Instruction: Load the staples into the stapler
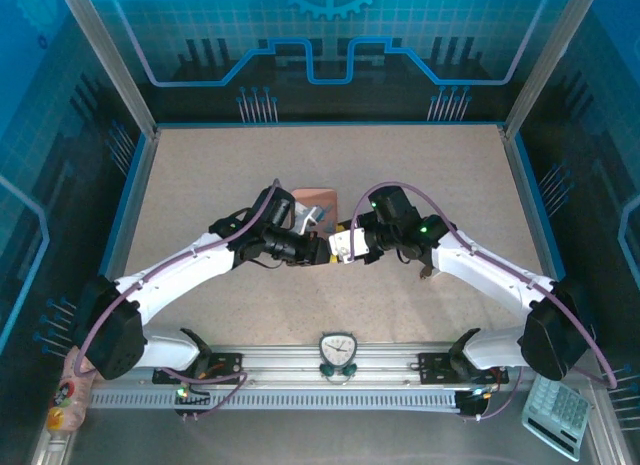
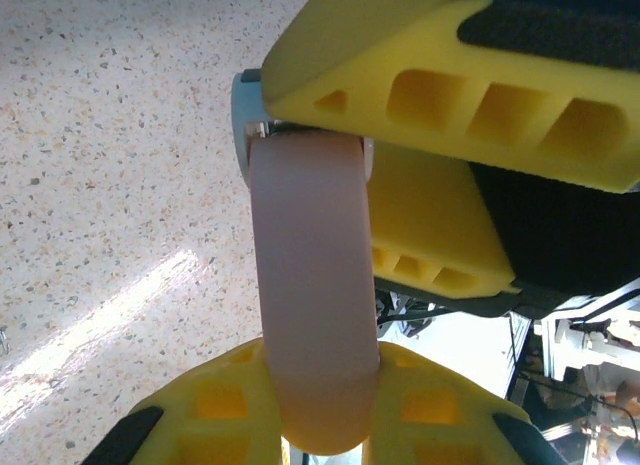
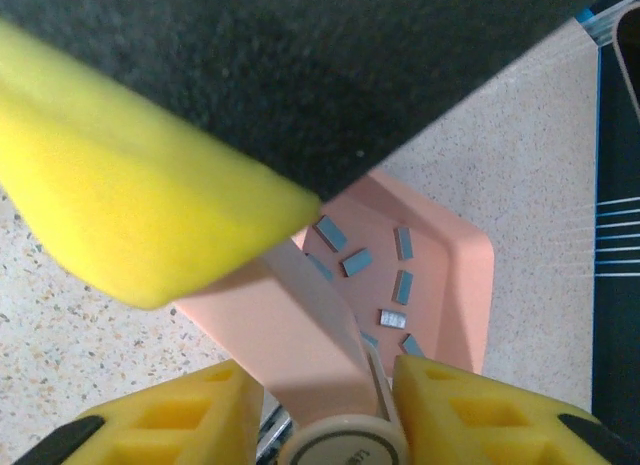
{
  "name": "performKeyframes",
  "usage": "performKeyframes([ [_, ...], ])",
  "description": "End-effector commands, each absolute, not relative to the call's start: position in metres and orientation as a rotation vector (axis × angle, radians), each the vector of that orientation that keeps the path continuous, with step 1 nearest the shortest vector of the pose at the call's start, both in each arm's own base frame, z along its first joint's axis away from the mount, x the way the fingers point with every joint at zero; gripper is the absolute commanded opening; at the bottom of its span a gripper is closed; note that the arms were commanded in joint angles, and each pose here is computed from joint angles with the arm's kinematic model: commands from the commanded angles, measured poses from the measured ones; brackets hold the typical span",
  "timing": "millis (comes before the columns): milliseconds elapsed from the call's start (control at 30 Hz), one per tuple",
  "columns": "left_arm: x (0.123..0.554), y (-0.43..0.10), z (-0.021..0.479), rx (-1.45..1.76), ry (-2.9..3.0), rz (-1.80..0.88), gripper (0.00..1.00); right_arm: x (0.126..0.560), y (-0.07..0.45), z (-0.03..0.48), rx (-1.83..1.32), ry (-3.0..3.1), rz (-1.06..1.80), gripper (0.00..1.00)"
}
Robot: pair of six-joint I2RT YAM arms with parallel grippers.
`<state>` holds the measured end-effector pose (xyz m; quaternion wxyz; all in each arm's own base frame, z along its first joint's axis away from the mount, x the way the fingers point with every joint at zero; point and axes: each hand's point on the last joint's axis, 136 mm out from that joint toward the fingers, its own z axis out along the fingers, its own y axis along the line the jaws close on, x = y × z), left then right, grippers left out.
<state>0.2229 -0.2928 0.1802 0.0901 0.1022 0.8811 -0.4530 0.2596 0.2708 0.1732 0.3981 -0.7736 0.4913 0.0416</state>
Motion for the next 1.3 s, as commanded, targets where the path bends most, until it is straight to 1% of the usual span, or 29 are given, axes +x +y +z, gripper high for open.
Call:
performKeyframes([
  [0, 0.222, -0.296, 0.189, 0.341, 2.612, -1.377, 0.08, 0.262, 0.273, 0.181, -1.962, 1.216, 0.096, 0.31],
  [100, 0.223, -0.295, 0.189, 0.338, 2.611, -1.358, 0.11, 0.261, 0.273, 0.182, -1.949, 1.21, 0.096, 0.23],
  [133, 0.224, -0.295, 0.19, 0.336, 2.61, -1.352, 0.14, 0.261, 0.272, 0.183, -1.939, 1.212, 0.101, 0.21],
  [167, 0.226, -0.294, 0.19, 0.333, 2.607, -1.343, 0.18, 0.261, 0.272, 0.184, -1.924, 1.219, 0.112, 0.21],
  [233, 0.229, -0.292, 0.193, 0.326, 2.592, -1.326, 0.32, 0.264, 0.271, 0.188, -1.857, 1.263, 0.161, 0.2],
  [267, 0.232, -0.29, 0.195, 0.319, 2.583, -1.314, 0.41, 0.266, 0.271, 0.191, -1.813, 1.298, 0.189, 0.2],
  [300, 0.235, -0.288, 0.197, 0.31, 2.57, -1.297, 0.55, 0.27, 0.271, 0.195, -1.754, 1.341, 0.225, 0.2],
  [333, 0.238, -0.286, 0.199, 0.303, 2.553, -1.282, 0.67, 0.274, 0.27, 0.198, -1.693, 1.39, 0.261, 0.2],
  [400, 0.248, -0.279, 0.206, 0.265, 2.506, -1.244, 0.74, 0.277, 0.269, 0.2, -1.595, 1.48, 0.343, 0.2],
  [433, 0.252, -0.276, 0.209, 0.25, 2.477, -1.234, 0.76, 0.28, 0.27, 0.201, -1.546, 1.518, 0.374, 0.2],
  [667, 0.277, -0.26, 0.252, 0.251, 2.11, -1.158, 0.78, 0.299, 0.277, 0.201, -1.103, 1.802, 0.705, 0.19],
  [800, 0.285, -0.25, 0.258, 0.173, 2.037, -1.117, 0.79, 0.298, 0.281, 0.182, -0.938, 1.891, 0.842, 0.19],
  [1000, 0.294, -0.242, 0.244, 0.099, 2.125, -1.016, 0.78, 0.295, 0.295, 0.179, -0.857, 1.846, 0.91, 0.18],
  [1133, 0.298, -0.239, 0.238, 0.062, 2.159, -0.985, 0.73, 0.299, 0.298, 0.176, -0.802, 1.862, 0.944, 0.19],
  [1267, 0.3, -0.244, 0.234, 0.064, 2.186, -0.996, 0.73, 0.299, 0.304, 0.176, -0.806, 1.849, 0.956, 0.19],
])
